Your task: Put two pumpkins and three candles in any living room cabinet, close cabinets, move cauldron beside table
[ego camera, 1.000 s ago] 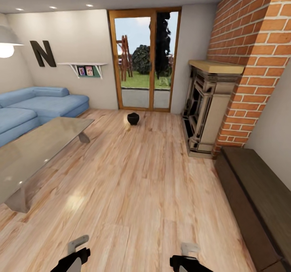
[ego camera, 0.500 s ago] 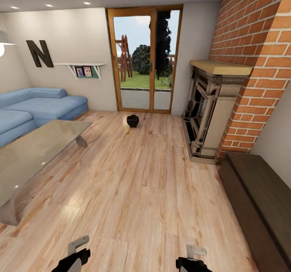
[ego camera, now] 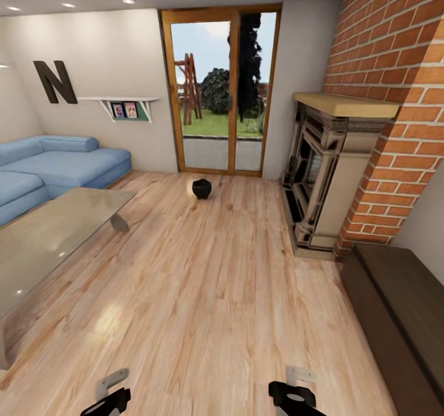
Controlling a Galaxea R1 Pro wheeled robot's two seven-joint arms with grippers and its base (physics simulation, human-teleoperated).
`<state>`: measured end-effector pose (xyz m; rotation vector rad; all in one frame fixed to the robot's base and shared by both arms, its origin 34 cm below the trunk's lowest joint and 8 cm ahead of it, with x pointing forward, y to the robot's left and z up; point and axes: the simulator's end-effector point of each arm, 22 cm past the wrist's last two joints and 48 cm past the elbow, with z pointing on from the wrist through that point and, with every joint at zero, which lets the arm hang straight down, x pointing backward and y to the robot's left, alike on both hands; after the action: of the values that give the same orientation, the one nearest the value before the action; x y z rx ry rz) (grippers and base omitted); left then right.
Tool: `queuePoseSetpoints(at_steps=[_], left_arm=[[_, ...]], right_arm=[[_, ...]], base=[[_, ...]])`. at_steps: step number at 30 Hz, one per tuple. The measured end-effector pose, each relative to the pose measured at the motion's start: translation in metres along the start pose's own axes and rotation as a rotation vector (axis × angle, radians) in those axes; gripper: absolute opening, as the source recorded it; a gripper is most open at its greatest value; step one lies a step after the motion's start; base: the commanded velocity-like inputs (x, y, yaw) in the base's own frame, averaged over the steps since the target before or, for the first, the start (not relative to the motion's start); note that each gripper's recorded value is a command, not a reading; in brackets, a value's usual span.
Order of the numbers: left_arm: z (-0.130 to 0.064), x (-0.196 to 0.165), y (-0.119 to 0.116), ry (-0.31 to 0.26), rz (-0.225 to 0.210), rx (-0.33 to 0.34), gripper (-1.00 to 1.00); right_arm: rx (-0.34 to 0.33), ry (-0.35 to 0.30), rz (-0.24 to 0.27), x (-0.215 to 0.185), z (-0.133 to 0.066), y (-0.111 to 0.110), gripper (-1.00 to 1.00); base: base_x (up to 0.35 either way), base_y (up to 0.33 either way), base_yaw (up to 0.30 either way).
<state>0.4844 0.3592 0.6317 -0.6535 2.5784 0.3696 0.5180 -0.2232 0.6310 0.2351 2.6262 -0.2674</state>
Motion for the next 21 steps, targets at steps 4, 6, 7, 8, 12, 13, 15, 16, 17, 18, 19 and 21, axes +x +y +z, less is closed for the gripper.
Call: queuePoseSetpoints(at_steps=[4,6,7,8,12,13,15,16,17,18,19,21], left_arm=[[0.000,0.000,0.000,-0.002,-0.001,0.000,1.00],[0.000,-0.001,0.000,-0.003,-0.001,0.000,1.00],[0.000,-0.001,0.000,-0.003,-0.002,0.000,1.00],[0.000,-0.001,0.000,-0.003,-0.002,0.000,1.00],[0.000,-0.001,0.001,-0.004,-0.002,0.000,1.00],[0.000,-0.001,0.001,-0.005,-0.002,-0.001,1.00],[0.000,-0.002,0.002,-0.005,-0.001,-0.002,1.00],[0.000,-0.002,0.002,-0.005,-0.001,-0.002,1.00],[0.000,-0.001,0.001,-0.004,-0.001,-0.001,1.00],[0.000,-0.001,0.001,-0.004,-0.001,-0.001,1.00],[0.000,-0.001,0.001,-0.004,-0.001,-0.001,1.00],[0.001,-0.001,0.002,-0.005,-0.001,-0.002,1.00]], right_arm=[[-0.002,-0.005,-0.005,-0.001,0.000,0.000,1.00],[-0.002,-0.005,-0.009,-0.001,0.000,0.000,1.00],[-0.001,-0.006,-0.012,-0.001,0.000,0.000,1.00],[0.000,-0.005,-0.013,-0.001,0.000,-0.001,1.00],[0.000,-0.003,-0.015,0.004,0.000,-0.002,1.00],[0.002,-0.001,-0.015,0.009,0.000,-0.003,1.00],[0.004,-0.004,-0.009,0.013,-0.001,-0.005,1.00],[0.006,-0.007,-0.003,0.014,-0.001,-0.006,1.00],[0.010,-0.006,0.000,0.017,-0.001,-0.008,1.00],[0.013,-0.003,0.000,0.019,-0.001,-0.009,1.00],[0.022,0.007,-0.002,0.027,-0.001,-0.014,1.00],[0.049,0.043,-0.022,0.053,-0.001,-0.029,1.00]], base=[[0.330,0.000,0.000],[0.330,0.000,0.000],[0.331,0.000,0.000],[0.331,0.000,0.000],[0.331,0.000,0.000],[0.332,0.000,0.000],[0.332,0.000,0.000],[0.332,0.000,0.000],[0.332,0.000,0.000],[0.332,0.000,0.000],[0.332,0.000,0.000],[0.332,0.000,0.000]])
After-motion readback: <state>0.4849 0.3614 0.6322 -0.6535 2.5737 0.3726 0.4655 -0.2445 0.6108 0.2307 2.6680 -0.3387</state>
